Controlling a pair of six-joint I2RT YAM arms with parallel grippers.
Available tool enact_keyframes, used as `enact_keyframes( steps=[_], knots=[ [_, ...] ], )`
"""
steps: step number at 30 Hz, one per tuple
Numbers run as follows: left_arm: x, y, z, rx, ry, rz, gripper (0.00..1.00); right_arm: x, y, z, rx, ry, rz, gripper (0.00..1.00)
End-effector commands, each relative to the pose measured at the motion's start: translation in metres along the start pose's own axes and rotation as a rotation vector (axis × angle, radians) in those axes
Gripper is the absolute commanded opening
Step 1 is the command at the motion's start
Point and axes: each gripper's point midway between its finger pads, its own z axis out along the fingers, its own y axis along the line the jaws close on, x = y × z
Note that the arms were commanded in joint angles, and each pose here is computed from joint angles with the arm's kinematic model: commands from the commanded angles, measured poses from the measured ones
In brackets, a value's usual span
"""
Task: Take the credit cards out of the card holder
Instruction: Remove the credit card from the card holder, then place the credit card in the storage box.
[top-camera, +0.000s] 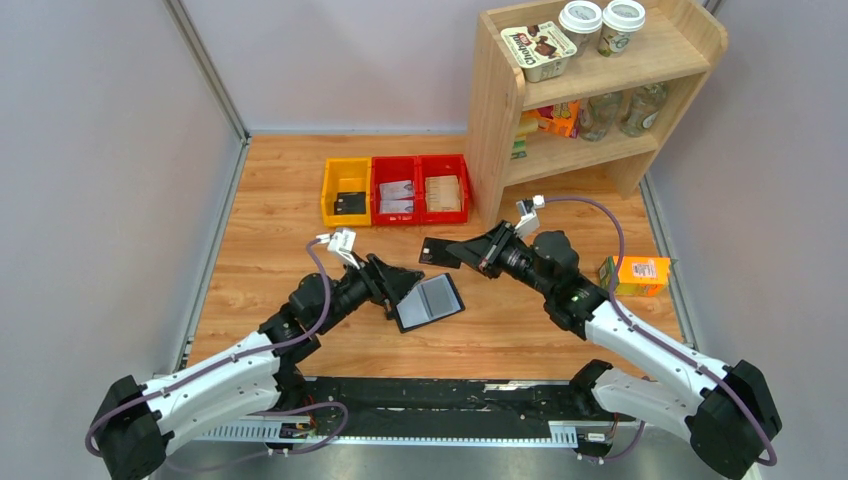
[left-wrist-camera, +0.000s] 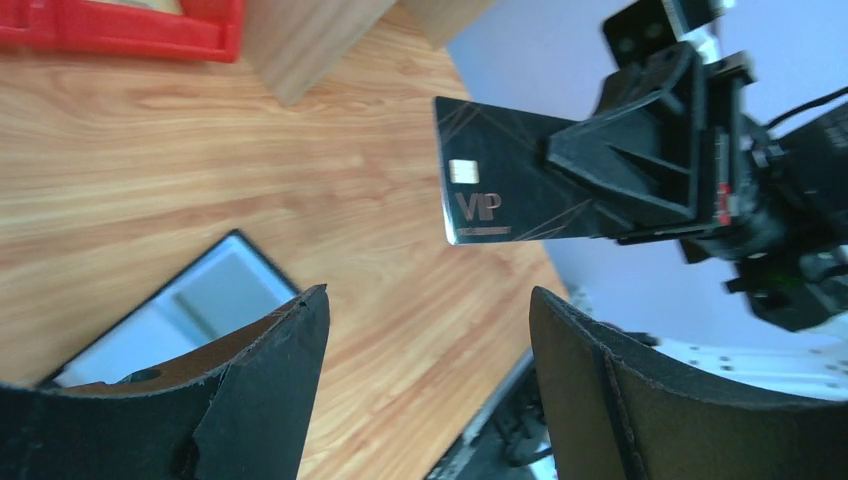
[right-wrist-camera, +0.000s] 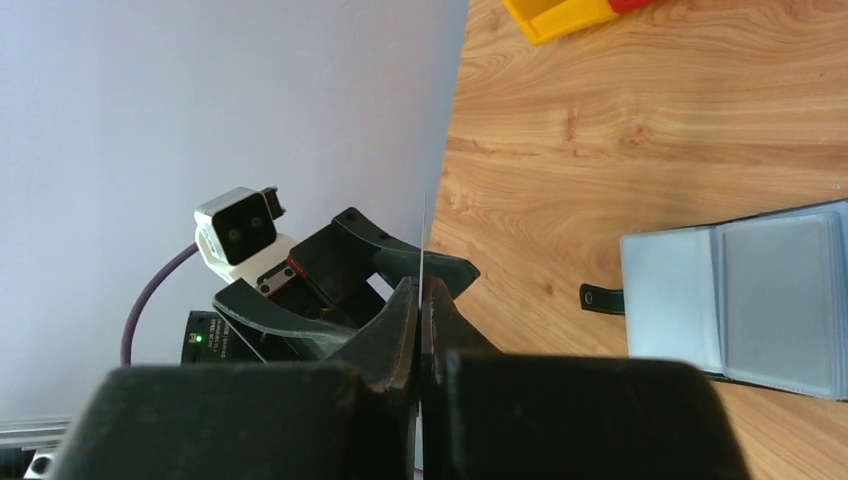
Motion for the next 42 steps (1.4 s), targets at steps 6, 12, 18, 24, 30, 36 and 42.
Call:
enact_keyframes(
  steps=[6,12,18,24,30,36,42],
  knots=[
    [-0.028,-0.051,0.003,0.233,-0.099,-0.225,0.8,-0.002,0.025,0.001,-0.132,0.0,-0.032,0.0],
    [-0.036,-0.041,0.01,0.182,-0.154,-0.272,0.78,0.002,0.029,0.003,-0.159,0.027,-0.028,0.0],
    [-0.042,-0.041,0.013,0.172,-0.174,-0.274,0.58,0.005,0.031,0.003,-0.171,0.044,-0.043,0.0],
    [-0.047,-0.04,0.012,0.178,-0.195,-0.281,0.24,0.009,0.029,0.004,-0.173,0.065,-0.041,0.0],
    [-0.049,-0.038,0.011,0.179,-0.201,-0.266,0.0,0.012,0.024,0.005,-0.155,0.081,-0.072,0.15],
    [-0.062,-0.021,0.002,0.113,-0.229,-0.206,0.0,0.002,0.003,-0.003,-0.018,0.038,-0.185,0.65],
    [-0.09,0.028,-0.012,-0.073,-0.272,-0.09,0.0,-0.007,-0.027,-0.016,0.152,0.016,-0.312,0.87]
  ],
)
